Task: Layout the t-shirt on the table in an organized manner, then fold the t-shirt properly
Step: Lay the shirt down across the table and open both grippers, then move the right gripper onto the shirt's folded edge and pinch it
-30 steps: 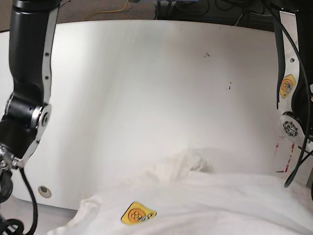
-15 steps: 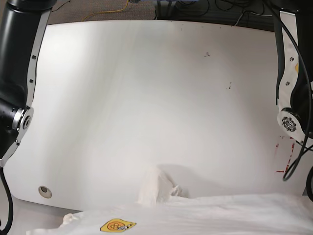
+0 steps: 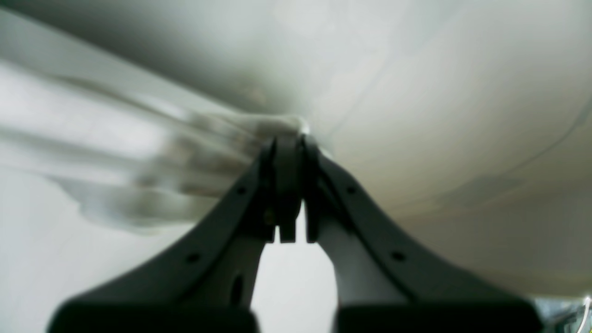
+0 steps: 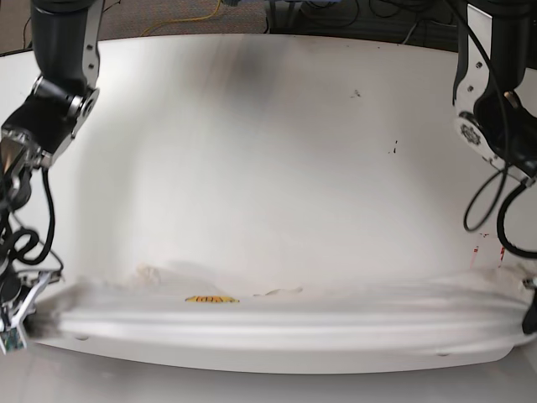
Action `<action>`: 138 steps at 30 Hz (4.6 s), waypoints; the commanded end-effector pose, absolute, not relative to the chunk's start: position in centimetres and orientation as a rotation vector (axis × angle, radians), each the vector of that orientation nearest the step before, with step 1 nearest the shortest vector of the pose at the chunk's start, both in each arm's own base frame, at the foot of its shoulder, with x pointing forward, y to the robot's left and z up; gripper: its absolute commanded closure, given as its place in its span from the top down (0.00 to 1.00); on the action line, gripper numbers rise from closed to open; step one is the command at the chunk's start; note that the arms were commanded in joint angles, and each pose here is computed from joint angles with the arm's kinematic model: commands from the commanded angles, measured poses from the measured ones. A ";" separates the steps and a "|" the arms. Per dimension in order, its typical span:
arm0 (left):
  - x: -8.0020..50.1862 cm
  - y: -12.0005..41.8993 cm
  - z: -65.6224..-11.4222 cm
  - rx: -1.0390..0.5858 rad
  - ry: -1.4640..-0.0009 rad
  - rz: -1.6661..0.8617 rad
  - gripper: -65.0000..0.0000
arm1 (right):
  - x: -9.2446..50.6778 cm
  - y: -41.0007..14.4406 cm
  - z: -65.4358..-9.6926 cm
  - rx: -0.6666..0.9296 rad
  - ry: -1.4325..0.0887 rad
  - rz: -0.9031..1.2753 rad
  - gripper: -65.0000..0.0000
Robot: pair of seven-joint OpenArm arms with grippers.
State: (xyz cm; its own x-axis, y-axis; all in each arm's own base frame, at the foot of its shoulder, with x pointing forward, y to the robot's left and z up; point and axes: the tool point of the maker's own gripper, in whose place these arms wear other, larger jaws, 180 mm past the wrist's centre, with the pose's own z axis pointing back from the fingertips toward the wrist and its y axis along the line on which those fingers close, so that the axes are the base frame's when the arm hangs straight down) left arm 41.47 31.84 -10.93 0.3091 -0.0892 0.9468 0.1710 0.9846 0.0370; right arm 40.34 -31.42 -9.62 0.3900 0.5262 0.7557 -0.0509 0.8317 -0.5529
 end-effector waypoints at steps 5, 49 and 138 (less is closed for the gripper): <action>36.4 32.9 -17.9 -0.079 -1.113 -0.147 0.00 | 35.2 -31.5 -18.1 -0.418 -0.976 0.325 0.00; 19.9 32.6 -33.6 -0.189 -0.673 -0.068 0.41 | 18.6 -31.5 -34.8 -0.232 -0.518 0.097 0.58; 24.3 38.7 -32.8 0.154 -0.729 0.053 0.49 | 34.7 -23.9 -34.3 0.041 -0.763 0.216 0.58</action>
State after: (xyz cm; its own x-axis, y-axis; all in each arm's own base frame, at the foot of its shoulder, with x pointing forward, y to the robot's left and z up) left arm 23.97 38.04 -33.95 0.7621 0.0161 0.6473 -0.1024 0.9901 0.0959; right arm 33.57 -22.72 -35.74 0.7350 0.1727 0.6557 -0.2171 0.9760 -0.0136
